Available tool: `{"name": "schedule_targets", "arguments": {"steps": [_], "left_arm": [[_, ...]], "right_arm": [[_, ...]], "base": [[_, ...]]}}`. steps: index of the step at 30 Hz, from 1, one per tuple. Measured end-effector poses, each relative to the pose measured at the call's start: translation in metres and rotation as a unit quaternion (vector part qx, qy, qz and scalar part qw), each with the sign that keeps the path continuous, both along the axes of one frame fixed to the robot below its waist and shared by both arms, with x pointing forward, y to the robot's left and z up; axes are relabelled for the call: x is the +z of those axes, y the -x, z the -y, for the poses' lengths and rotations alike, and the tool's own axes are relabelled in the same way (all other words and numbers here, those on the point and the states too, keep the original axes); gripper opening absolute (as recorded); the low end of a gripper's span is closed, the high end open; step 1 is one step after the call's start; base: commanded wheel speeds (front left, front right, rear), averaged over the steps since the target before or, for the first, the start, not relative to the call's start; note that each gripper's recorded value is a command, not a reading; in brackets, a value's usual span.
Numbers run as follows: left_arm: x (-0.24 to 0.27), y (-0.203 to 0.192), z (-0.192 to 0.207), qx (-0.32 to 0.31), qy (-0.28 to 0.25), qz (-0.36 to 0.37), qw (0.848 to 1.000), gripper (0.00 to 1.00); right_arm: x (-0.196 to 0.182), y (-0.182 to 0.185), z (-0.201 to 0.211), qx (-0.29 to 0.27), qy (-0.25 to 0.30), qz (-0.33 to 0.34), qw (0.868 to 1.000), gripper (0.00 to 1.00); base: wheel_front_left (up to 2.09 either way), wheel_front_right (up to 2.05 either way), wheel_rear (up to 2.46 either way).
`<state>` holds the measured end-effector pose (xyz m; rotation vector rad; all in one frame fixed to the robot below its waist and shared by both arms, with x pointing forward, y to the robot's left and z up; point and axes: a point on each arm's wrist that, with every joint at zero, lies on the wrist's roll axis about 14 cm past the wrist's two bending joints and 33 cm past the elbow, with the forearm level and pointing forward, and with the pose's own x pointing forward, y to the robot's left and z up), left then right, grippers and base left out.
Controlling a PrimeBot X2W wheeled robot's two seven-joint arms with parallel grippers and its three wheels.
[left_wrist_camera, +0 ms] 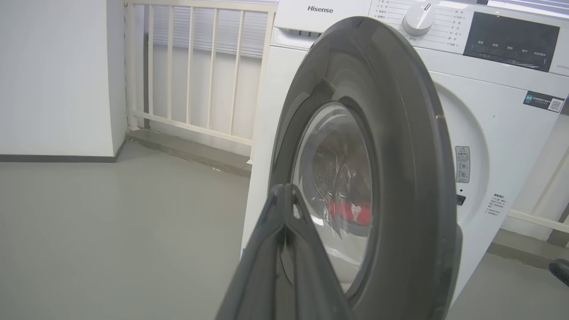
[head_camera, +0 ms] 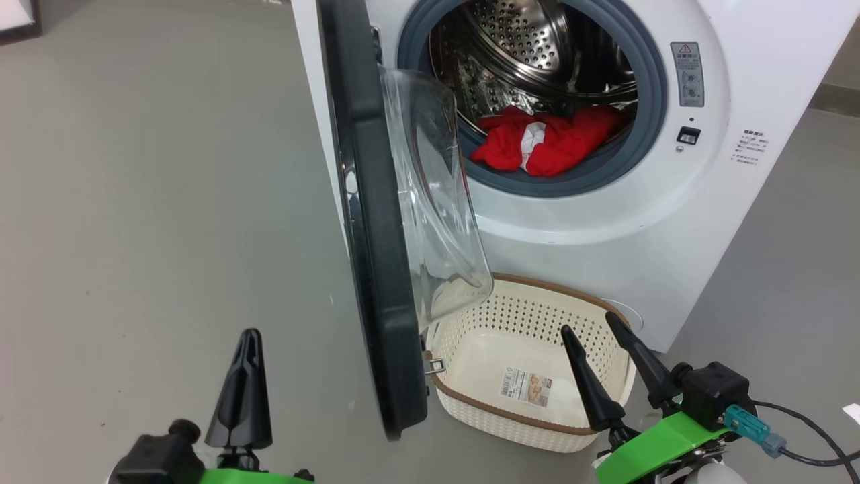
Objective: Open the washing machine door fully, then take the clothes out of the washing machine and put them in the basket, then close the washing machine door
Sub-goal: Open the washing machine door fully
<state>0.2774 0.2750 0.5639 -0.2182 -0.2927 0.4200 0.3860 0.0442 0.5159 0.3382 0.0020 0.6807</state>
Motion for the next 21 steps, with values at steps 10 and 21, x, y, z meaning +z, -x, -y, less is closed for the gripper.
{"name": "schedule_targets", "arguments": {"steps": [10,21], "left_arm": [[0.049,-0.003,0.004,-0.007,-0.028,0.071,0.997,0.00],[0.115,-0.008,0.022,-0.034,-0.074,0.162,0.984,0.00]], "right_arm": [[-0.003,-0.003,0.006,-0.009,0.000,-0.005,1.000,1.00],[-0.003,-0.005,0.013,-0.020,0.000,-0.005,1.000,1.00]], "base": [[0.00,0.00,0.00],[0.00,0.00,0.00]]}}
